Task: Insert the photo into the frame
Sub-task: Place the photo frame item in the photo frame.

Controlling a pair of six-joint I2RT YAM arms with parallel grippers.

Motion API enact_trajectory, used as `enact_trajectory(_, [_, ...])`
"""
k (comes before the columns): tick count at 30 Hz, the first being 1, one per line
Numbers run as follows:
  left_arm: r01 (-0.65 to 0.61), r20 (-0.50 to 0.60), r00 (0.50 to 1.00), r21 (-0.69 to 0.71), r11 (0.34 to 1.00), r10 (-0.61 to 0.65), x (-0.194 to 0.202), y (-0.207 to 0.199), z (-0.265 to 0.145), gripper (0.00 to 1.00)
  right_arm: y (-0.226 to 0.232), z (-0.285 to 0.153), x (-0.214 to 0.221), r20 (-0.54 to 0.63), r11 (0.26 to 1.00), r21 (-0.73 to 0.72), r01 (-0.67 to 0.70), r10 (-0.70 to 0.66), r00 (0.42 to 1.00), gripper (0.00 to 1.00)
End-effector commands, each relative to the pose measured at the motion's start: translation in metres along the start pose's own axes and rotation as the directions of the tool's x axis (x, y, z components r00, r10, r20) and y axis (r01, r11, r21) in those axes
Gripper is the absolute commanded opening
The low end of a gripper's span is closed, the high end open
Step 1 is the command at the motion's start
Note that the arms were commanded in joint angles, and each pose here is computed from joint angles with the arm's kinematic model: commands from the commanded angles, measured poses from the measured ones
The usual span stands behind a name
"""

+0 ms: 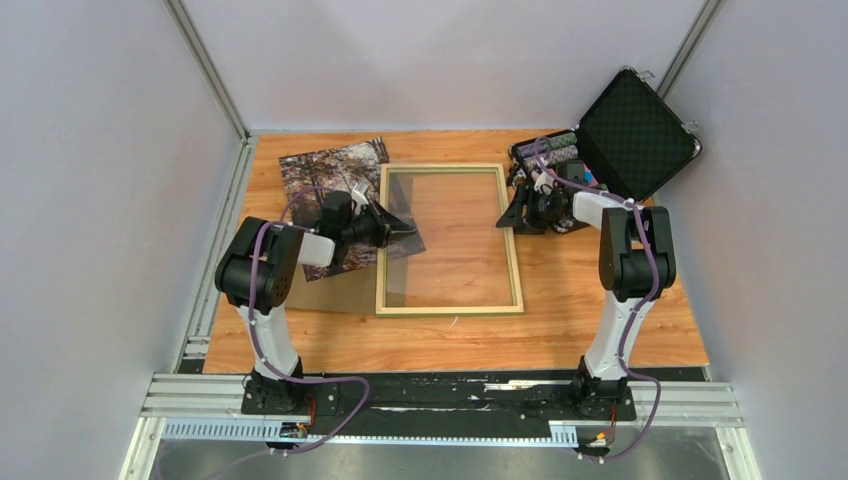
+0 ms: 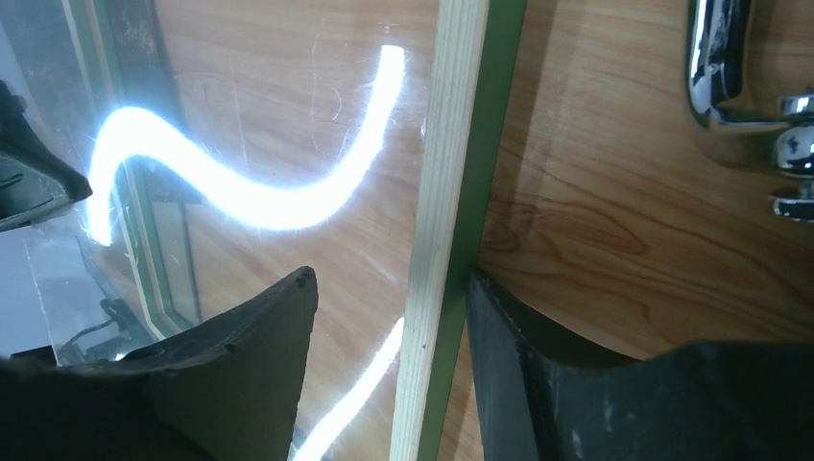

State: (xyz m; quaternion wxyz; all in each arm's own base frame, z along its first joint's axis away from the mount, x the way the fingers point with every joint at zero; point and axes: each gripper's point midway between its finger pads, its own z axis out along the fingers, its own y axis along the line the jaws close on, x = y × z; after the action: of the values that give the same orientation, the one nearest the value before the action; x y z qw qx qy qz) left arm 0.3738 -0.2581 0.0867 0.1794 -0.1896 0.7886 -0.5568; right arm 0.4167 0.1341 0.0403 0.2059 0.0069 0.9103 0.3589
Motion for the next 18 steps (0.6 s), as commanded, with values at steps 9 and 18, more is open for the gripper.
enact_trajectory(9, [-0.106,-0.019,0.994,-0.020,0.994,0.105,-0.0049,-0.0017,0.0107,0.22,0.0078,0.0036,0.0001,-0.001,0.999,-0.044,0.012,-0.012,1.000,0.57])
enact_trajectory(18, [-0.138,-0.029,0.990,-0.038,0.990,0.137,-0.0088,-0.0031,0.0132,0.30,0.0066,0.0040,0.0004,-0.001,0.999,-0.042,0.013,-0.013,1.000,0.57])
